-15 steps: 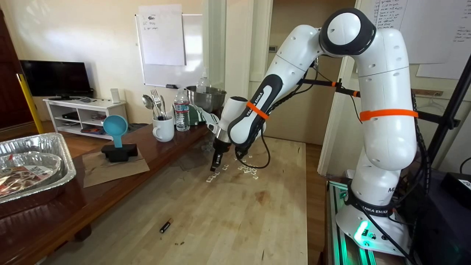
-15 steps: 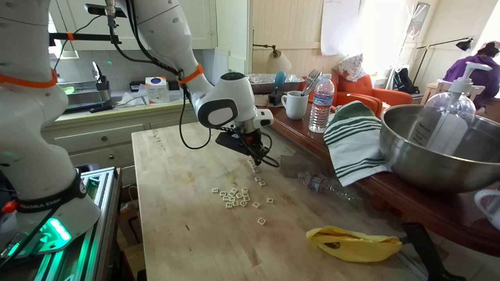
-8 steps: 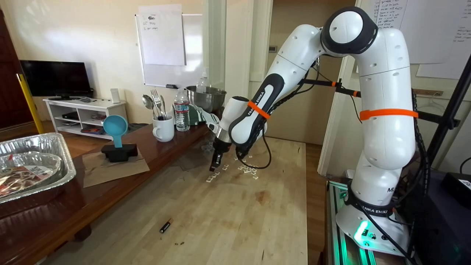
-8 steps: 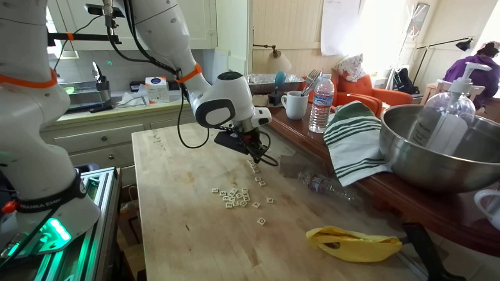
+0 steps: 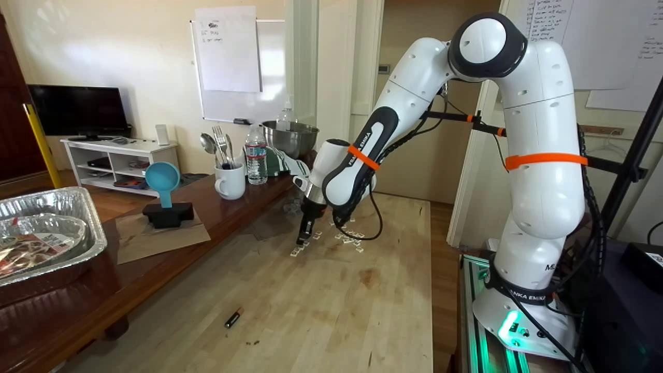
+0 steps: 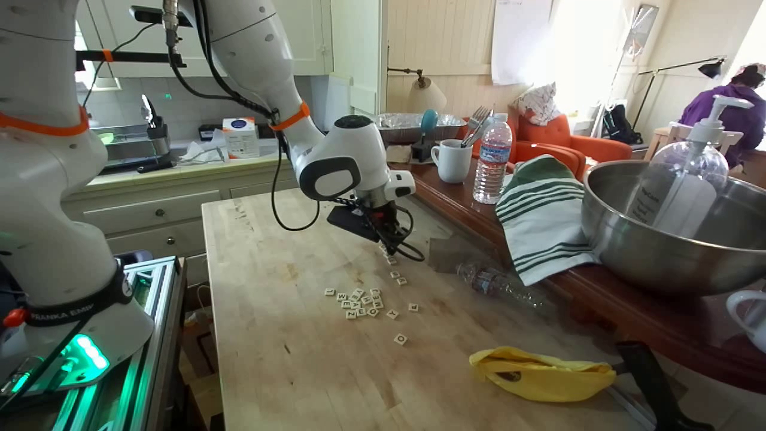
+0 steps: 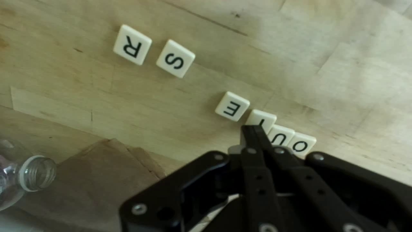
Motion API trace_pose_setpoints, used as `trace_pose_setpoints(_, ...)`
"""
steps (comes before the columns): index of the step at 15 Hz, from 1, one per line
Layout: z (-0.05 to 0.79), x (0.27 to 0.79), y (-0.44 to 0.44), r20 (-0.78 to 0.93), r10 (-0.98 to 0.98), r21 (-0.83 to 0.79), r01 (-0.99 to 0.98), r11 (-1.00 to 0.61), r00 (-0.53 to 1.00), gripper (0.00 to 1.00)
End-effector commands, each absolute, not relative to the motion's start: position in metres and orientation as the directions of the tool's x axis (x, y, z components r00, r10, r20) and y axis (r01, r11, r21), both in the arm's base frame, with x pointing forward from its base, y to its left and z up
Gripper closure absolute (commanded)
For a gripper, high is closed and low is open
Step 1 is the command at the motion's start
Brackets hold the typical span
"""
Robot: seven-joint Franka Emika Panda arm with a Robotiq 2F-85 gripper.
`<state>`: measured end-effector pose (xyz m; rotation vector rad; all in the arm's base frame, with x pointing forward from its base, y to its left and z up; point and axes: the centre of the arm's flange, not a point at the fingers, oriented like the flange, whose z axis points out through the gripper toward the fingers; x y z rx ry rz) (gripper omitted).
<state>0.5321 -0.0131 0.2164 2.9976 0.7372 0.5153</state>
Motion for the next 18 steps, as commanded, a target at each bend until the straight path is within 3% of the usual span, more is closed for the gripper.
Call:
trace_pose_setpoints(1,0.2086,0.533,-0.0161,0.296,0.449,0.076,0.448,-0.891,0.843,1.0)
trace_pose_setpoints(18,0.2066,0.5336,-0.0187,0.303,0.423,0.061,0.425,-0.903,0.854,1.0)
